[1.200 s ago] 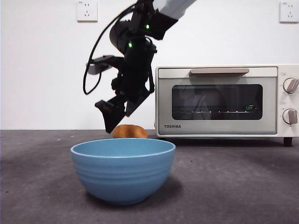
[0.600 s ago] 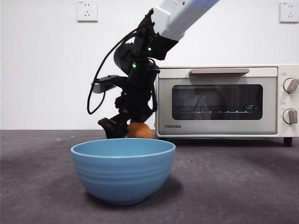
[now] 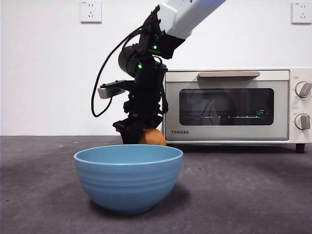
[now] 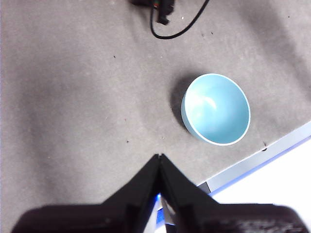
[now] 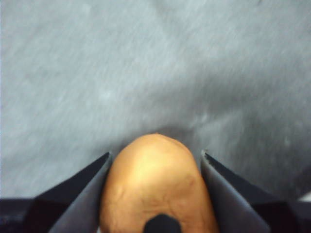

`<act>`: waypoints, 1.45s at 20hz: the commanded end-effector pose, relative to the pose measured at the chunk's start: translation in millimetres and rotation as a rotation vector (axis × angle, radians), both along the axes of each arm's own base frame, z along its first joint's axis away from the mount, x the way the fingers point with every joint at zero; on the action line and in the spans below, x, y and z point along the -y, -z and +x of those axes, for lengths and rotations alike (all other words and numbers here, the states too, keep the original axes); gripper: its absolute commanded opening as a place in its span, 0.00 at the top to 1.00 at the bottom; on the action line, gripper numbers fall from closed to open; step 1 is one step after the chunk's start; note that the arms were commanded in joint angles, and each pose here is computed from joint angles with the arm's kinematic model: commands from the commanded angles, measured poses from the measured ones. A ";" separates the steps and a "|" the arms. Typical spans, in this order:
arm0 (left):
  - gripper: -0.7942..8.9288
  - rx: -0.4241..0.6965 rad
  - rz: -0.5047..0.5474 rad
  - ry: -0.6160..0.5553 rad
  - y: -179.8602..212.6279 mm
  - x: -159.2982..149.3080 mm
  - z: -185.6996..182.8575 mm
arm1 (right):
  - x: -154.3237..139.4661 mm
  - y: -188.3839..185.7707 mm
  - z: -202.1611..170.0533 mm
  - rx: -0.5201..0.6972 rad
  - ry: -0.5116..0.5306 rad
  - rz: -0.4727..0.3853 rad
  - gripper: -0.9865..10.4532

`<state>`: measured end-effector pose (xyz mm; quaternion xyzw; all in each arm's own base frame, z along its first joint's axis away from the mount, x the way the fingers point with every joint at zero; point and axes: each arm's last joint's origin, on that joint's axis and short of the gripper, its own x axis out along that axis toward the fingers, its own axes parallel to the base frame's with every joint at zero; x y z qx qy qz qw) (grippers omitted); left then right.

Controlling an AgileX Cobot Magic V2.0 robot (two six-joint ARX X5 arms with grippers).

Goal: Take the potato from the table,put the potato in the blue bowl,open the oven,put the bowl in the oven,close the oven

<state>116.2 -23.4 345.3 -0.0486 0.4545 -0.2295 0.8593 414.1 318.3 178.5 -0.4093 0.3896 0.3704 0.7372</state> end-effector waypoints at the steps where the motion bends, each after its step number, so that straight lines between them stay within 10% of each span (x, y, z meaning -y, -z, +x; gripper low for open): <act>1: 0.92 0.007 0.003 0.014 0.0 0.3 -0.7 | -6.2 -14.0 -2.2 -0.016 0.037 0.021 0.89; 14: 0.92 -0.053 0.008 0.013 3.1 -0.2 -5.6 | 4.5 -171.4 -55.7 -0.079 0.340 0.323 0.89; 23: 0.92 -0.075 0.009 0.010 4.1 -0.4 -7.2 | 43.5 -266.1 -125.1 0.006 0.311 0.469 0.89; 29: 0.92 -0.061 0.007 0.010 3.6 -0.2 -5.3 | 110.1 -292.6 -201.8 -0.014 0.272 0.411 0.89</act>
